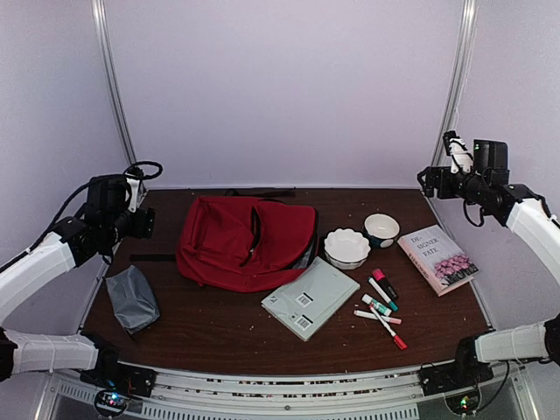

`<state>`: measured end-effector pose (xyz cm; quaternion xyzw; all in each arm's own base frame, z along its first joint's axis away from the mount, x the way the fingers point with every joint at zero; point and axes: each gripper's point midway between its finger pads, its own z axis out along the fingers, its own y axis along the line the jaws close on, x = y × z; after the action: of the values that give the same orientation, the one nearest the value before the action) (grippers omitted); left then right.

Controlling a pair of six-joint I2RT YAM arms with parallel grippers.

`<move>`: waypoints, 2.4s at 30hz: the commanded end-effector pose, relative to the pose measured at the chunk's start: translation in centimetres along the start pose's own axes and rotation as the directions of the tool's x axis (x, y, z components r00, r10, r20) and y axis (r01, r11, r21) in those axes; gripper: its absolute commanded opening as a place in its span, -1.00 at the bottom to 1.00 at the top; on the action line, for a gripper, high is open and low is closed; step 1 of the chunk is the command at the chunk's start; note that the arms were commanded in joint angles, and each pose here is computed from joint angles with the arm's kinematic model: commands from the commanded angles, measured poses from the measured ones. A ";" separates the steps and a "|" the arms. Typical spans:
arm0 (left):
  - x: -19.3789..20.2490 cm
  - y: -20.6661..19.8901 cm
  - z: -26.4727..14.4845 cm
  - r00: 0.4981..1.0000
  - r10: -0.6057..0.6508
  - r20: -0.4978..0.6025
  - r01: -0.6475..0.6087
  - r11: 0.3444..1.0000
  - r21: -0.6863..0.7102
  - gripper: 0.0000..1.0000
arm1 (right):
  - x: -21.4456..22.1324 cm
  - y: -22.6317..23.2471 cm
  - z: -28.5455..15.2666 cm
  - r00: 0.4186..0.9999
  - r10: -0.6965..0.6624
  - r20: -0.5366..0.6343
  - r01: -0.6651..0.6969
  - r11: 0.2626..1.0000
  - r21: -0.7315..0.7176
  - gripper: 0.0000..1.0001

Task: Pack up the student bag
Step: Pick up the student bag from the center of the board.

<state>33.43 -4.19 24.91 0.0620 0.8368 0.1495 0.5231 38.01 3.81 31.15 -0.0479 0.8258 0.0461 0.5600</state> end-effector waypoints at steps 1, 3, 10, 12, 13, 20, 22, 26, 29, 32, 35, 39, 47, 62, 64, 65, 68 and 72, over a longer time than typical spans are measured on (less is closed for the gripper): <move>-1.2 -0.4 0.2 0.998 -0.018 0.058 0.014 0.998 0.064 0.80 | 0.3 0.2 0.6 0.999 -0.042 -0.003 0.042 0.999 -0.031 0.92; -1.2 -1.0 0.1 0.999 -0.022 0.049 0.017 0.994 0.112 0.83 | 0.7 0.5 0.9 0.998 -0.063 -0.011 0.062 0.997 -0.050 0.95; -2.7 -6.2 -0.6 0.998 -0.011 0.055 -0.008 0.944 0.330 0.59 | 2.5 3.5 0.6 0.996 -0.078 -0.042 0.066 0.969 -0.237 0.95; -3.2 -8.6 -0.7 1.000 0.014 0.019 -0.020 0.924 0.381 0.51 | 3.2 4.3 0.1 0.995 -0.086 -0.043 0.070 0.956 -0.284 0.93; -3.6 -10.2 -1.0 0.999 0.037 0.010 -0.038 0.913 0.406 0.49 | 3.7 4.5 0.0 0.995 -0.093 -0.044 0.076 0.951 -0.301 0.92; -7.3 -24.8 -5.1 0.981 0.192 -0.015 -0.152 0.819 0.553 0.47 | 5.6 6.3 -1.1 0.995 -0.101 -0.012 0.088 0.912 -0.401 0.78; -7.7 -28.4 -6.0 0.971 0.236 -0.027 -0.181 0.809 0.559 0.47 | 5.9 6.8 -1.5 0.995 -0.098 -0.013 0.083 0.899 -0.430 0.74; -8.1 -33.7 -6.0 0.967 0.248 -0.067 -0.176 0.832 0.527 0.47 | 5.8 7.7 -2.2 0.995 -0.097 0.010 0.090 0.872 -0.480 0.71; -7.5 -36.2 -4.7 0.971 0.215 -0.108 -0.136 0.861 0.490 0.47 | 5.4 8.2 -2.9 0.995 -0.097 0.028 0.098 0.857 -0.506 0.70; -7.0 -38.2 -2.7 0.974 0.200 -0.104 -0.136 0.889 0.437 0.47 | 5.3 8.4 -3.2 0.995 -0.095 0.039 0.102 0.849 -0.519 0.70; -5.7 -40.5 -0.3 0.971 0.216 -0.107 -0.155 0.899 0.410 0.47 | 5.4 8.4 -3.0 0.995 -0.094 0.037 0.100 0.847 -0.522 0.69; -4.4 -42.9 1.6 0.971 0.216 -0.106 -0.153 0.894 0.420 0.42 | 6.2 8.4 -2.3 0.995 -0.102 -0.007 0.083 0.844 -0.531 0.69; -2.5 -44.3 3.9 0.972 0.179 -0.153 -0.095 0.891 0.443 0.22 | 6.9 8.4 -1.4 0.993 -0.106 -0.044 0.066 0.842 -0.535 0.67; -5.0 -45.8 2.1 0.985 0.081 -0.154 0.018 0.834 0.552 0.47 | 7.1 8.6 -1.3 0.992 -0.115 -0.057 0.064 0.832 -0.552 0.67; -4.3 -46.3 2.4 0.982 0.087 -0.168 0.021 0.833 0.553 0.45 | 7.1 8.7 -1.3 0.992 -0.113 -0.059 0.062 0.828 -0.557 0.67; -4.0 -46.3 2.7 0.981 0.086 -0.175 0.024 0.838 0.545 0.43 | 7.1 8.7 -1.3 0.992 -0.113 -0.060 0.061 0.827 -0.558 0.67; -3.3 -46.0 3.4 0.977 0.073 -0.200 0.043 0.851 0.523 0.26 | 7.1 8.8 -1.4 0.992 -0.114 -0.058 0.062 0.826 -0.560 0.67; -3.3 -45.7 3.9 0.976 0.075 -0.203 0.043 0.853 0.520 0.05 | 7.0 8.8 -1.7 0.991 -0.123 -0.048 0.074 0.822 -0.565 0.67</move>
<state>39.81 -48.01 12.33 0.2051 0.8929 -0.0702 0.3946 32.83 12.07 24.14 -0.2417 0.8060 0.2550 0.4763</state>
